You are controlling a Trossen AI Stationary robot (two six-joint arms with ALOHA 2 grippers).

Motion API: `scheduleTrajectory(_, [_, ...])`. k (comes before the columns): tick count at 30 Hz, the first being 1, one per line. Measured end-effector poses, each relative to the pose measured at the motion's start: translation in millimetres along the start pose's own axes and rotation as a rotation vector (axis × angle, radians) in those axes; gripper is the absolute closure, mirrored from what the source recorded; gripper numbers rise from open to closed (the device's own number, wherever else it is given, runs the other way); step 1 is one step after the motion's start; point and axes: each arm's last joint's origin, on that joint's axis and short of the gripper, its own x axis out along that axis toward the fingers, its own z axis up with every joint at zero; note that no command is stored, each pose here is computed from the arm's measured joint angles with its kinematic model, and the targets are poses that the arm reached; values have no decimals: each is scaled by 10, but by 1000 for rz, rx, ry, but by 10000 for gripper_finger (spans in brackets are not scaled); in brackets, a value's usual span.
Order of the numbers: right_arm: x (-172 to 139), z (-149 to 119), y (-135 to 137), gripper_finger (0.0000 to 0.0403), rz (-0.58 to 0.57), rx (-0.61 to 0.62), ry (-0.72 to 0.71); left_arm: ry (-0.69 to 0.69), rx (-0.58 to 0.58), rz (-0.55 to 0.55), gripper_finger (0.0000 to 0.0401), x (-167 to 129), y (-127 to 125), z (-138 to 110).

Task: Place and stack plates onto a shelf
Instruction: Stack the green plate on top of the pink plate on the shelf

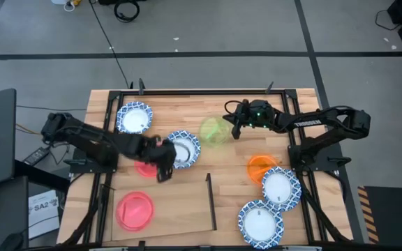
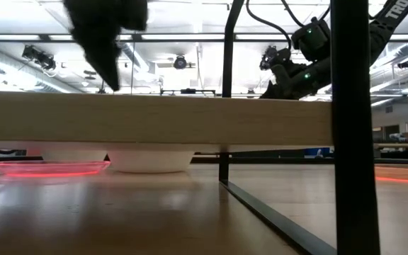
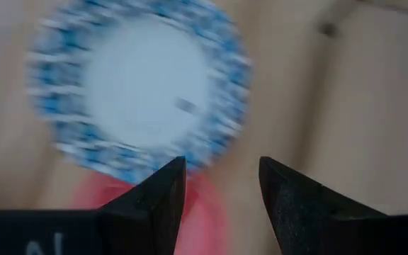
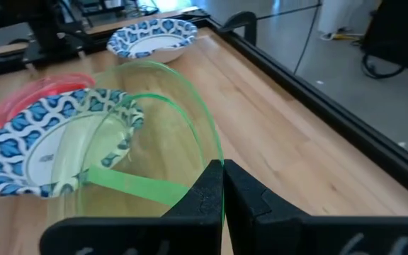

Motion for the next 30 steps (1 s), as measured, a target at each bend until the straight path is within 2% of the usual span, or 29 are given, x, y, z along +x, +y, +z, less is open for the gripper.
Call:
scheduleTrajectory(5, [0, 2, -15, 395, -52, 1, -4, -63, -142, 128, 214, 86, 407, 214])
scheduleTrajectory(10, [-1, 34, -14, 395, -111, 33, -42, -162, -282, 152, 214, 131, 729, 414])
scheduleTrajectory(14, [-2, 81, 30, 395, -146, 29, -97, -271, -306, 143, 214, 132, 911, 568])
scheduleTrajectory(19, [-8, 126, 82, 395, -210, 29, -151, -413, -337, 78, 214, 100, 1041, 737])
scheduleTrajectory(30, [-34, 218, 199, 395, -264, 41, -265, -587, -401, 68, 214, 33, 1208, 903])
